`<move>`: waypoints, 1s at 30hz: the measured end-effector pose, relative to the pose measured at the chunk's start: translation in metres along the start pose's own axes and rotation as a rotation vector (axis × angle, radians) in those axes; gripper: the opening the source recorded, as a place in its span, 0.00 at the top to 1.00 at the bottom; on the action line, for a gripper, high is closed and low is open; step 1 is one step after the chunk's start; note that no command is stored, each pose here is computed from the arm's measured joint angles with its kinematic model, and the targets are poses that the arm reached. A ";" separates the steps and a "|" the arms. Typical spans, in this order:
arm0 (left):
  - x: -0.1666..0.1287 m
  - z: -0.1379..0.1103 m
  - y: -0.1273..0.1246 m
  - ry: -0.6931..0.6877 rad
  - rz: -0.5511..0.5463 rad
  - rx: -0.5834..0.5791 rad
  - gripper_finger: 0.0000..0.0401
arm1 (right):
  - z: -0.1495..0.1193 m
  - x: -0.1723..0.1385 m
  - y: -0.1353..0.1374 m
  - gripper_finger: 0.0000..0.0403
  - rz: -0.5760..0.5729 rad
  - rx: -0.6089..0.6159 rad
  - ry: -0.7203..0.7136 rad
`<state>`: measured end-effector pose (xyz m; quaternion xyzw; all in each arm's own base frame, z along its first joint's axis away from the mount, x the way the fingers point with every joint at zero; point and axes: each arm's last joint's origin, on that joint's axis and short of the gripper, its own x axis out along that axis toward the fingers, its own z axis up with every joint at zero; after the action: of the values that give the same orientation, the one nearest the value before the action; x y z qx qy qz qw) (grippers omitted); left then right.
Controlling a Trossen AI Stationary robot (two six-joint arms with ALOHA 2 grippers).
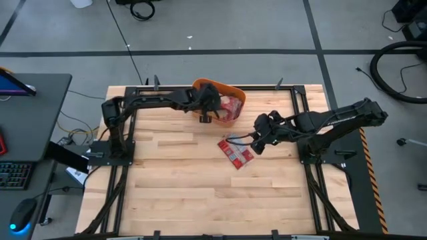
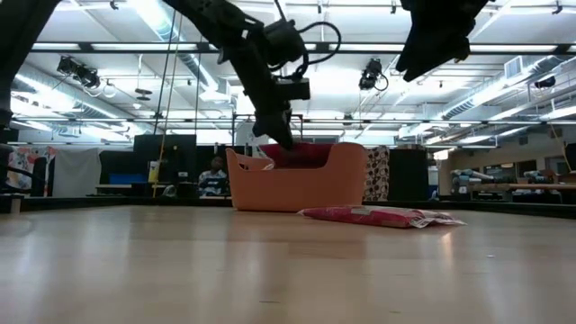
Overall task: Sort popcorn bags into baskets
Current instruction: Put the red popcorn bag into the orange bin
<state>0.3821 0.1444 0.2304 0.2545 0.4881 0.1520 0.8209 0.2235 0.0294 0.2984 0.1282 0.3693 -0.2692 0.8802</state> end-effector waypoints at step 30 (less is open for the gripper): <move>-0.096 0.046 -0.090 -0.166 -0.407 -0.183 0.56 | -0.051 0.041 0.004 0.51 0.243 -0.185 0.186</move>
<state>0.3765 0.0105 0.2670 0.0869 0.4441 0.0055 0.8917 0.2199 0.0386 0.2330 0.1148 0.4539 -0.1126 0.8764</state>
